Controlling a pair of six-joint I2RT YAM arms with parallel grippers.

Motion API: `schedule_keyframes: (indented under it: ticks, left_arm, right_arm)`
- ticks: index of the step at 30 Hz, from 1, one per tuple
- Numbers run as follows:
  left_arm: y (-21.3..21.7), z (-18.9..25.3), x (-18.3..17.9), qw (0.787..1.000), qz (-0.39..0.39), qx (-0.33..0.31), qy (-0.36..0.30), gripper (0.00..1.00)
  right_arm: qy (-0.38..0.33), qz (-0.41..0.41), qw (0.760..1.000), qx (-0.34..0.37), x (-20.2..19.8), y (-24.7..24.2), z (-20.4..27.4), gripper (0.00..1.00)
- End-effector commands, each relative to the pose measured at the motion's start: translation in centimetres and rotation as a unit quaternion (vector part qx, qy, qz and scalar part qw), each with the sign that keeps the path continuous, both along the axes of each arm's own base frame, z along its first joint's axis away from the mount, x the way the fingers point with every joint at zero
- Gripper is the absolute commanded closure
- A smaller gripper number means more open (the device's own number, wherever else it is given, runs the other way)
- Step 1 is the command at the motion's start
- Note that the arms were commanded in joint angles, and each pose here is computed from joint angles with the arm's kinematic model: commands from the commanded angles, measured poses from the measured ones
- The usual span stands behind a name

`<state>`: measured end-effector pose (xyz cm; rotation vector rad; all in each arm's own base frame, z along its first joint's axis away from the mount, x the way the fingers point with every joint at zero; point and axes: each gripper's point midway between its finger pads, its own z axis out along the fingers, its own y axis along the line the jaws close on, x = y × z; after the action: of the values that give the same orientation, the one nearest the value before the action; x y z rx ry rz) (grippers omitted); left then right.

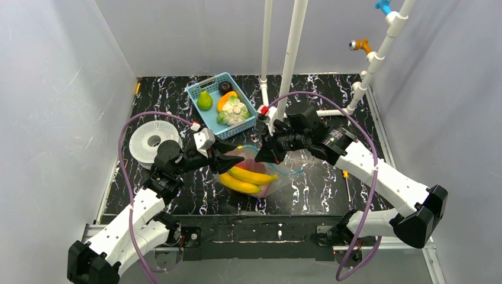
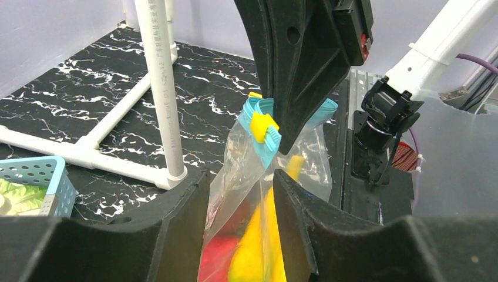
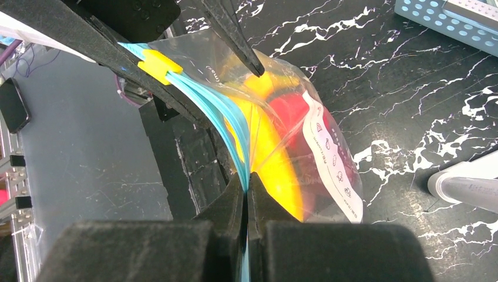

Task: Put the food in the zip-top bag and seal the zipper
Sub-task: Zip the zipper food storage bag at the center of the board.

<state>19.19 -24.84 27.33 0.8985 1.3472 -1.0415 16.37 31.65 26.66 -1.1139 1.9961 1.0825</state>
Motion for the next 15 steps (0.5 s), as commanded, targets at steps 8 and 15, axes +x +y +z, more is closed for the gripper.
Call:
schedule_keyframes:
  ticks: [8, 15]
  left_arm:
    - [-0.3, 1.6, -1.9, 0.998, -0.051, 0.000, -0.038, 0.97]
    - [-1.1, 1.1, -2.7, 0.995, -0.100, 0.015, 0.008, 1.00]
  right_arm:
    - [-0.040, 0.024, 0.998, 0.031, -0.7, 1.3, 3.1, 0.95]
    - [-0.108, 0.034, 0.994, 0.001, -0.6, 2.6, 3.8, 0.57]
